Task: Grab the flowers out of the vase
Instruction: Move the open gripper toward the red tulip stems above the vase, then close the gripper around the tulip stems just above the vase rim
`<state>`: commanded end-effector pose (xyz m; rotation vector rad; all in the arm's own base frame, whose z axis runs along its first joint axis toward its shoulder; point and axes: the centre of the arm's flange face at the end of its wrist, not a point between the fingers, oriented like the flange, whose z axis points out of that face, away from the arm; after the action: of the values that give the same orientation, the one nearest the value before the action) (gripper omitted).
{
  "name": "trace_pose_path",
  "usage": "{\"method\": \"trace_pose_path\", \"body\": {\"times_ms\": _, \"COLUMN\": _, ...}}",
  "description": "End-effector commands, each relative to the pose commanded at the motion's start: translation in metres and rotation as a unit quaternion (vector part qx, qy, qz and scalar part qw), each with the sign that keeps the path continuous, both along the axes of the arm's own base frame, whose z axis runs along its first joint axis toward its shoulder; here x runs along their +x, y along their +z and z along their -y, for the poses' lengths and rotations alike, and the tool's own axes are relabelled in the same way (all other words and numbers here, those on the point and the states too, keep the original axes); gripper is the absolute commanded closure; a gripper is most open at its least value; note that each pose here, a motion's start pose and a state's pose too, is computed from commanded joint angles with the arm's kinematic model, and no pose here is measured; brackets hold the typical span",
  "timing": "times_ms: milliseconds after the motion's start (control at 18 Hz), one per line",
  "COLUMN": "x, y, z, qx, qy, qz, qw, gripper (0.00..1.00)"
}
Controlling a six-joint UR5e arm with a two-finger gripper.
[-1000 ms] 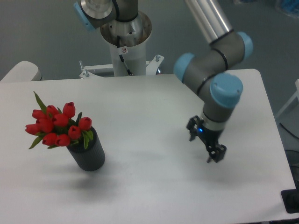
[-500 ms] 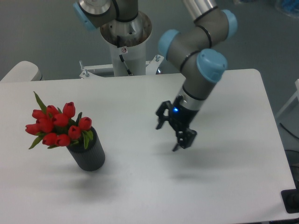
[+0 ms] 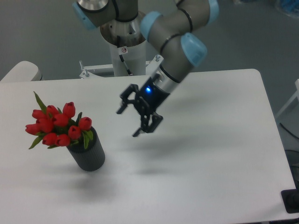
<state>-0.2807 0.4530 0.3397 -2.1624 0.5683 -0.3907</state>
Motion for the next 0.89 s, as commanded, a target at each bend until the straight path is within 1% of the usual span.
{"method": "trace_pose_path", "body": {"times_ms": 111, "x": 0.01, "y": 0.003, "z": -0.01, "qx": 0.015, "qy": 0.005, "qz": 0.036, "qw": 0.9992, "gripper": 0.0}}
{"method": "trace_pose_path", "body": {"times_ms": 222, "x": 0.019, "y": 0.003, "z": -0.021, "qx": 0.032, "qy": 0.006, "qz": 0.079, "qw": 0.9963, "gripper": 0.0}}
{"method": "trace_pose_path", "body": {"times_ms": 278, "x": 0.019, "y": 0.001, "z": -0.025, "qx": 0.038, "qy": 0.006, "qz": 0.093, "qw": 0.9949, "gripper": 0.0}}
{"method": "trace_pose_path", "body": {"times_ms": 500, "x": 0.024, "y": -0.016, "z": -0.039, "qx": 0.048, "qy": -0.008, "qz": 0.115, "qw": 0.9922, "gripper": 0.0}}
{"method": "trace_pose_path", "body": {"times_ms": 611, "x": 0.025, "y": -0.026, "z": -0.049, "qx": 0.054, "qy": -0.018, "qz": 0.107, "qw": 0.9927, "gripper": 0.0}}
{"method": "trace_pose_path", "body": {"times_ms": 722, "x": 0.026, "y": -0.031, "z": -0.058, "qx": 0.059, "qy": -0.025, "qz": 0.106, "qw": 0.9923, "gripper": 0.0}}
{"method": "trace_pose_path", "body": {"times_ms": 889, "x": 0.033, "y": -0.039, "z": -0.072, "qx": 0.063, "qy": -0.034, "qz": 0.127, "qw": 0.9893, "gripper": 0.0}}
